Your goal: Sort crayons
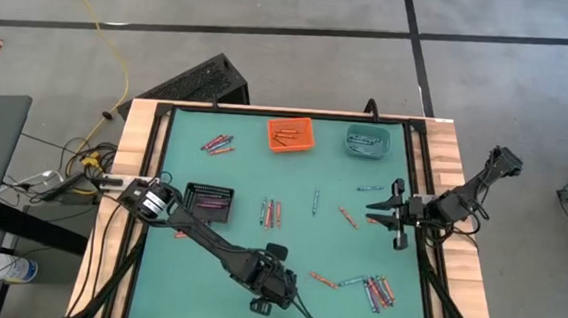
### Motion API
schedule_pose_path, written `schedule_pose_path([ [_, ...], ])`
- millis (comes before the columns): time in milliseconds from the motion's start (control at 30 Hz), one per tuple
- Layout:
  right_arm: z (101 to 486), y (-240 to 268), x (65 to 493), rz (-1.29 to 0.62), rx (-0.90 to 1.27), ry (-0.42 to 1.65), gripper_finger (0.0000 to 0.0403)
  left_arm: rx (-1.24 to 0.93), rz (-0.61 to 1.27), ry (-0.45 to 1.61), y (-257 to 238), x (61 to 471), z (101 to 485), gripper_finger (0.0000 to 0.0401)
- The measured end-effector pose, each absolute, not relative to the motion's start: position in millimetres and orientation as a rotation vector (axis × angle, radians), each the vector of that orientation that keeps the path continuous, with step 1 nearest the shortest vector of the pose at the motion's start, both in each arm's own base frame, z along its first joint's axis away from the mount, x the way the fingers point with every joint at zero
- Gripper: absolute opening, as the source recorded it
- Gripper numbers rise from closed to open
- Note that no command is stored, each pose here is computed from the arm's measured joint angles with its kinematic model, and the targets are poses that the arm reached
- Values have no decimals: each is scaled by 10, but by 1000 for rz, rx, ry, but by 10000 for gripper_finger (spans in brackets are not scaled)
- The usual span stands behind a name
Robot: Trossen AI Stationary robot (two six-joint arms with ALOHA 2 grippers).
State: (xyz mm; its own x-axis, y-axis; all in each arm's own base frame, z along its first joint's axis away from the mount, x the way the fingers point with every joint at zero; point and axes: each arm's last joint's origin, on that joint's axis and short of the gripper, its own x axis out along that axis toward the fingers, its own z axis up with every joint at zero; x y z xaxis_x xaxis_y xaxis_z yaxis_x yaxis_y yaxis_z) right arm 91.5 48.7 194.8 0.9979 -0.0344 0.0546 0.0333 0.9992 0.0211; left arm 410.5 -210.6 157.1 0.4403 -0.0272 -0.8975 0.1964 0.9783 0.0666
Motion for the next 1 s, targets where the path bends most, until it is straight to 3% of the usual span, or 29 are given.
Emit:
schedule_pose_path([
  [1000,1948,487,915,-33,20,-55,107,265,-107,1121,-2058,4089,1554,63],
])
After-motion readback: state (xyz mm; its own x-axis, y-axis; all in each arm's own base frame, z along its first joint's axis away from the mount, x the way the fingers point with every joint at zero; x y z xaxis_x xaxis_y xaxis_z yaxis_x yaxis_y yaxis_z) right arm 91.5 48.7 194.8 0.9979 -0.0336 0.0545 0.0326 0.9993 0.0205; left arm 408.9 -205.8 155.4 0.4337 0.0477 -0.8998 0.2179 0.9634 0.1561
